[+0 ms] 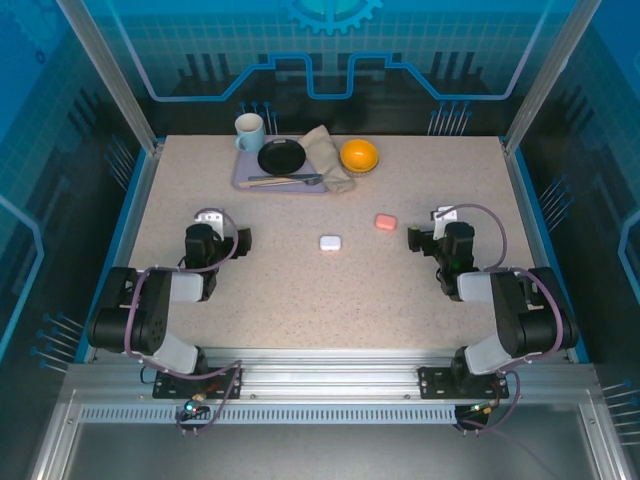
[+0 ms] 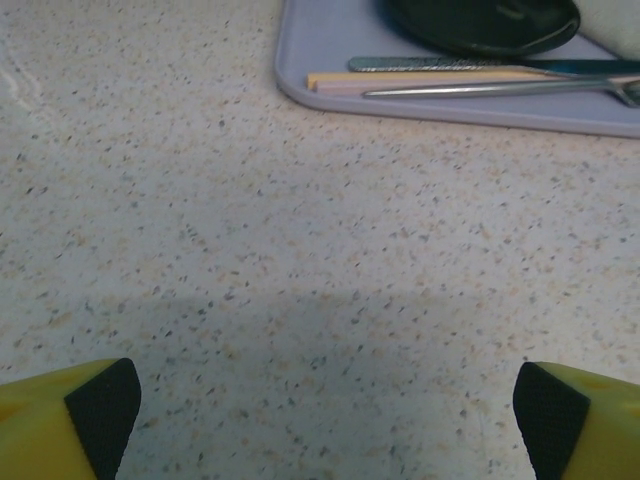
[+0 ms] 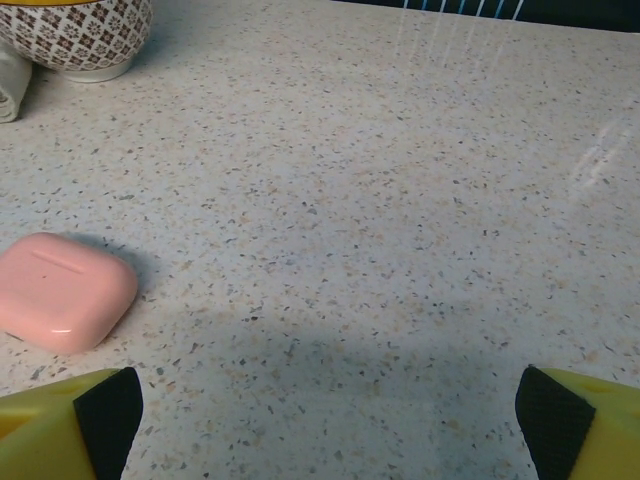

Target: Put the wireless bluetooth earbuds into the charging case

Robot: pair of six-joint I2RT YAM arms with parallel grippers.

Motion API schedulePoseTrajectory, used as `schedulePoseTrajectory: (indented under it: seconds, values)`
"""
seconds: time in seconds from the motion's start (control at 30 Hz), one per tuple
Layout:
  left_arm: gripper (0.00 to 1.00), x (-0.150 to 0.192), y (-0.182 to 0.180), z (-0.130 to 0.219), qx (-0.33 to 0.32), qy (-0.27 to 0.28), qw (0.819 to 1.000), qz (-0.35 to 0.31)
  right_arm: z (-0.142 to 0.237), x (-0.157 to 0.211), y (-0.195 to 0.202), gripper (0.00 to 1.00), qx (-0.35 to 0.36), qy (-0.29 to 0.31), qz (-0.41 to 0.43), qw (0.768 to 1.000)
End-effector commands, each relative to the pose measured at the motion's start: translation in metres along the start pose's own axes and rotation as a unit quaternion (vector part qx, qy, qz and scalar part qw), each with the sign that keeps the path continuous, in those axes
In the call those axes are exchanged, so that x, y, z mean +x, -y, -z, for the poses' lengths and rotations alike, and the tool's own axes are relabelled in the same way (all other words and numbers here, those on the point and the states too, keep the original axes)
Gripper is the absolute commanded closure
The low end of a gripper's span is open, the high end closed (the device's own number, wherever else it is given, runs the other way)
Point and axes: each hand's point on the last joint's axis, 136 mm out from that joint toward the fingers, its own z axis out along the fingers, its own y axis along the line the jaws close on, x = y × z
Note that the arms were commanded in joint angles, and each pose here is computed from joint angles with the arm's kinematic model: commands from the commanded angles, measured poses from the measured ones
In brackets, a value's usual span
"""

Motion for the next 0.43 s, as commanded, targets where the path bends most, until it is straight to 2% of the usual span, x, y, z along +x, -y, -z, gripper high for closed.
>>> schedulePoseTrajectory:
  seconds: [0.0, 0.17, 0.4]
  values:
    - [0.01, -0.0217, 0.006, -0.0005, 0.018, 0.033, 0.999, 0.002, -0.0006, -0.0206, -0.006, 0.0, -0.016, 0.031, 0.009, 0.999]
    - [0.01, -0.0223, 0.0057, -0.001, 0.017, 0.033, 0.999, 0.002, -0.0026, -0.0193, -0.0096, 0.0, -0.043, 0.024, 0.005, 0.999]
    - [0.01, -0.0224, 0.0057, -0.0006, 0.017, 0.034, 0.999, 0.002, -0.0016, -0.0196, -0.0103, 0.0, -0.045, 0.027, 0.007, 0.999]
